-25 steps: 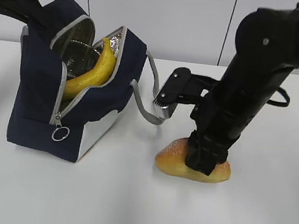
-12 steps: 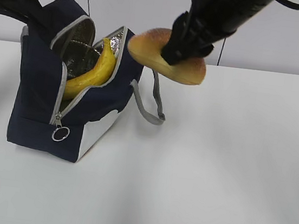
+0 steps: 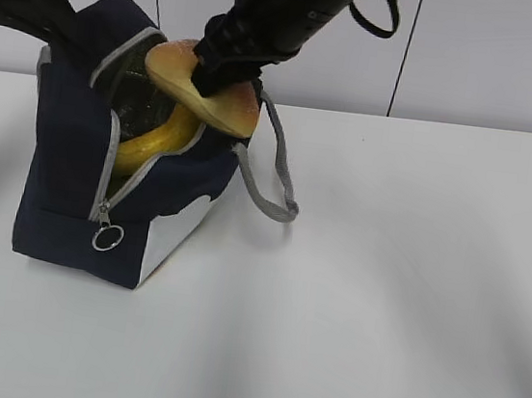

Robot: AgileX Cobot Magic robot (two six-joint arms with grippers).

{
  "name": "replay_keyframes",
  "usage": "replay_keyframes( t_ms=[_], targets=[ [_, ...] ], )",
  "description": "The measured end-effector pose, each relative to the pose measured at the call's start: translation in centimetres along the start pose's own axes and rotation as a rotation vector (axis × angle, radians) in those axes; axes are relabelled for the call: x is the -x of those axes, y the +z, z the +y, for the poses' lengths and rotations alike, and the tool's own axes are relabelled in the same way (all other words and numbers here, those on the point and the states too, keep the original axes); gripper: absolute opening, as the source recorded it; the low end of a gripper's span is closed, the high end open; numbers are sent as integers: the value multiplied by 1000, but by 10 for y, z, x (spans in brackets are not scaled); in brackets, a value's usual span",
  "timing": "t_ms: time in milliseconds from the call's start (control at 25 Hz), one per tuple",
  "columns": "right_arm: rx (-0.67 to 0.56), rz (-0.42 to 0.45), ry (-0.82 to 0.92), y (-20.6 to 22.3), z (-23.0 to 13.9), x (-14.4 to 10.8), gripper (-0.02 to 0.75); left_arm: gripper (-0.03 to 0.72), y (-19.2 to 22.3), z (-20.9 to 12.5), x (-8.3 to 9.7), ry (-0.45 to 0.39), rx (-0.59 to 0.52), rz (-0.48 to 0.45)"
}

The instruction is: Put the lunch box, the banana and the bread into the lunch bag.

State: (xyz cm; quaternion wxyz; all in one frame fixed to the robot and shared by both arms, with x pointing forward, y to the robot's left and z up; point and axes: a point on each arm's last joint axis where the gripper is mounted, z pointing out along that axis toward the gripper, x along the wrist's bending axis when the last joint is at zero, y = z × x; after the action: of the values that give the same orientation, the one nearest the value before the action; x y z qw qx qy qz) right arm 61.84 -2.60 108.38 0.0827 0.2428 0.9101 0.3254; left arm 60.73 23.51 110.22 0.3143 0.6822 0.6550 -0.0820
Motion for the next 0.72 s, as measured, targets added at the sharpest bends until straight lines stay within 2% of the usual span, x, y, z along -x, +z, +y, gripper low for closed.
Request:
replay_keyframes(
  t_ms=[280, 360, 560, 720],
  targets=[
    [-14, 22, -52, 55, 21, -13, 334, -15, 0, 0, 0, -1, 0, -2],
    [-11, 27, -54, 62, 23, -15, 374, -15, 0, 0, 0, -1, 0, -2],
    [-25, 5, -36, 57, 26, -14, 563, -15, 0, 0, 0, -1, 0, -2],
    [-20, -24, -18, 34, 29, -10, 590, -15, 0, 0, 0, -1, -2, -2]
  ],
)
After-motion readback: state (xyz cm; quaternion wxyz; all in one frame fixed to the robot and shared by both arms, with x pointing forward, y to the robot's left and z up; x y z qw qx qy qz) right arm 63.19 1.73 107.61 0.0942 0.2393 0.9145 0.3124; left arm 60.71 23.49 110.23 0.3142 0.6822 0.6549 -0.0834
